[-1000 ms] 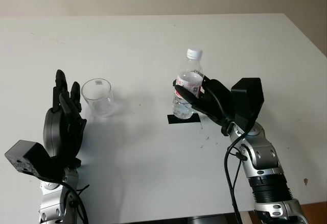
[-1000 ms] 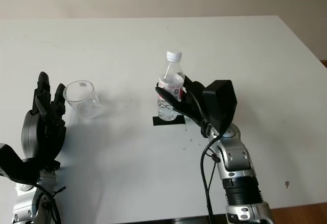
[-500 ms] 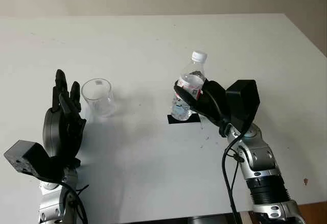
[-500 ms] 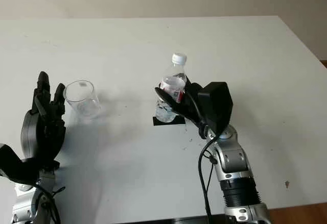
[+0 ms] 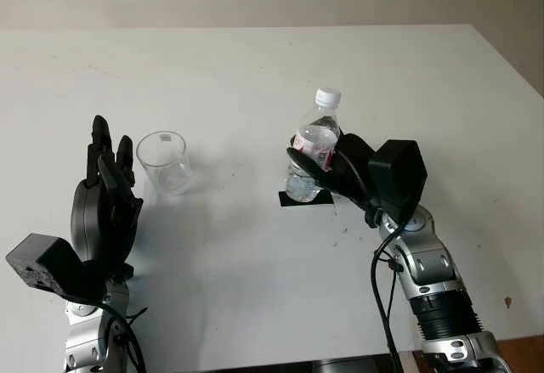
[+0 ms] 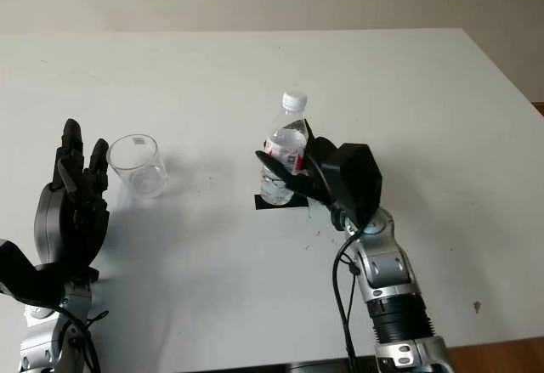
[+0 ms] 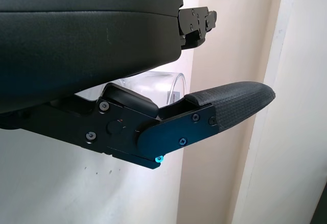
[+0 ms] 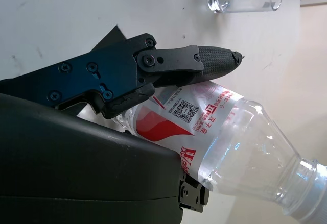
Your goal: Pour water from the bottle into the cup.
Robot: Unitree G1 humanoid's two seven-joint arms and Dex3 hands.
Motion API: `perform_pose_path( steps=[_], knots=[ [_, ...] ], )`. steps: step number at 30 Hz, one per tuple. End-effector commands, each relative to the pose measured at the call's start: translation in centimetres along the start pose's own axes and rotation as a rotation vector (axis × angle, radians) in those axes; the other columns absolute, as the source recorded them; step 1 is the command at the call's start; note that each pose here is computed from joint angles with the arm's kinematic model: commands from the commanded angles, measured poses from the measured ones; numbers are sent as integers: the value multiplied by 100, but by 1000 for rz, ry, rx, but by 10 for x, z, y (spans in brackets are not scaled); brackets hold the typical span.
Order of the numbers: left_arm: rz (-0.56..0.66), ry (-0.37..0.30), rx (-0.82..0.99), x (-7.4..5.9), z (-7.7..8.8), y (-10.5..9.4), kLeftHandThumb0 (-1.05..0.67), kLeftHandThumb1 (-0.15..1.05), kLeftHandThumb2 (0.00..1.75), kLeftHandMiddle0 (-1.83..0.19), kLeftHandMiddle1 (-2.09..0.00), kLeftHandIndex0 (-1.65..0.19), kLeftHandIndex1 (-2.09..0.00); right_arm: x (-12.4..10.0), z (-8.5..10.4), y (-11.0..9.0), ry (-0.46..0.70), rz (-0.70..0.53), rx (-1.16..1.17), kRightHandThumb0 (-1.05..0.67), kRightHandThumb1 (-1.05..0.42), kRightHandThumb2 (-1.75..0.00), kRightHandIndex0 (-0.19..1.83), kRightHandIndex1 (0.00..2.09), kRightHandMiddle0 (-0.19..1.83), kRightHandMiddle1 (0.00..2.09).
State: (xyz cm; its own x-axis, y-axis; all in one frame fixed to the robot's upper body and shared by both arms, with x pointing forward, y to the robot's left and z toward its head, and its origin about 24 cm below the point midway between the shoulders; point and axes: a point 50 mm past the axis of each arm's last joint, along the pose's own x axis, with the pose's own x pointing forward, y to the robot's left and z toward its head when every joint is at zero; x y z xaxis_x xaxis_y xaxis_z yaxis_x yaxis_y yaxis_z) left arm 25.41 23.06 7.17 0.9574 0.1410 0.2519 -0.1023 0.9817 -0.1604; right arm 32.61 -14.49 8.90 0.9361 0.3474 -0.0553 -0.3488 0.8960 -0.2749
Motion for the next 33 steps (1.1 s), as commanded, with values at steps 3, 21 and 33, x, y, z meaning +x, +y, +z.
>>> perform_pose_path(
  steps=[3,21,33],
  knots=[
    [-1,-3,-1,-1,1,1,-85,105,77,19,-29,12,0,1,0,-2,-8,-1,-61,-43,-105,-41,22,209,-3,209],
    [-9,-5,10,0,2,1,-85,105,78,19,-29,12,0,-1,-9,6,136,64,-27,-60,-105,-20,-16,209,-18,209],
    [-6,-8,11,-1,3,2,-85,105,78,19,-31,11,0,-10,-27,8,208,166,-28,-80,-101,-5,-7,23,-16,30]
  ],
)
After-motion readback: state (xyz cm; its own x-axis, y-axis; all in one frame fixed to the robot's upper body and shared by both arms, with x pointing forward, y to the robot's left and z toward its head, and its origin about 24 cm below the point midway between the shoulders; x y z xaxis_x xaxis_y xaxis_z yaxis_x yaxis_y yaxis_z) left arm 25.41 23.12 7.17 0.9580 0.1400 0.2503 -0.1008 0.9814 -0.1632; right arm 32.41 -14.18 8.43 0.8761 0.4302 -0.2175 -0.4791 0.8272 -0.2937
